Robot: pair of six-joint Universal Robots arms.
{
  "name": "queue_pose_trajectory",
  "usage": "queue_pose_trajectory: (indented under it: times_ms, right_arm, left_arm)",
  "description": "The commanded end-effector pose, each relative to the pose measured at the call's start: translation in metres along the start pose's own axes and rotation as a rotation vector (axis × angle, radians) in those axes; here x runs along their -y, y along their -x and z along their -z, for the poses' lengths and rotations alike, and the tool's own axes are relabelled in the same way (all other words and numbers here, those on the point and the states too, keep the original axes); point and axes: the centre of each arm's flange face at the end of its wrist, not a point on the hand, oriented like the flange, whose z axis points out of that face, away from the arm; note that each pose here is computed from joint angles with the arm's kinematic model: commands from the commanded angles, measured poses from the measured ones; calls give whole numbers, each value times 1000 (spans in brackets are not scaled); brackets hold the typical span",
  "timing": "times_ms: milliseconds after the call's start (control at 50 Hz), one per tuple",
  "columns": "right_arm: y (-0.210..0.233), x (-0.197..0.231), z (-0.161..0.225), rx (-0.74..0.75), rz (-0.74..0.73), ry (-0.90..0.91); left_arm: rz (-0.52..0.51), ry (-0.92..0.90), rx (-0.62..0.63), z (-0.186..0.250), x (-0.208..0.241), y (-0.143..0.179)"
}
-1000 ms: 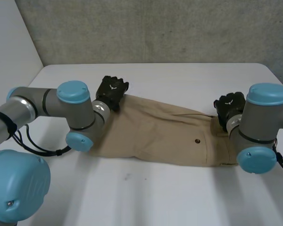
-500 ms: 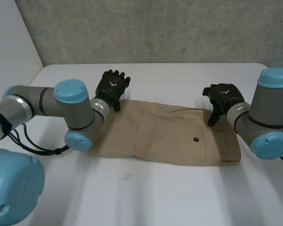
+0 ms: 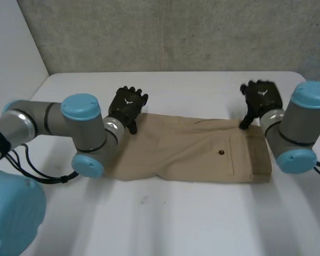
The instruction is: Fold the shorts.
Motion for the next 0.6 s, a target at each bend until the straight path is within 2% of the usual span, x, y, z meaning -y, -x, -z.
queue_pose_trajectory:
  times_ms: [20, 100, 260, 420, 600]
  right_arm:
    - [-27, 67, 44, -58, -109, -162]
    - [-29, 71, 66, -53, -130, -125]
    - [-18, 55, 123, 40, -130, 98]
    - [-6, 8, 159, 151, -88, 274]
    - [-2, -24, 150, 132, -67, 256]
  left_arm:
    - [111, -36, 15, 38, 51, 21]
    - [186, -54, 33, 59, 72, 32]
    - [312, -1, 43, 103, 82, 37]
    - [343, 80, 31, 141, 68, 32]
    - [349, 149, 8, 163, 50, 19]
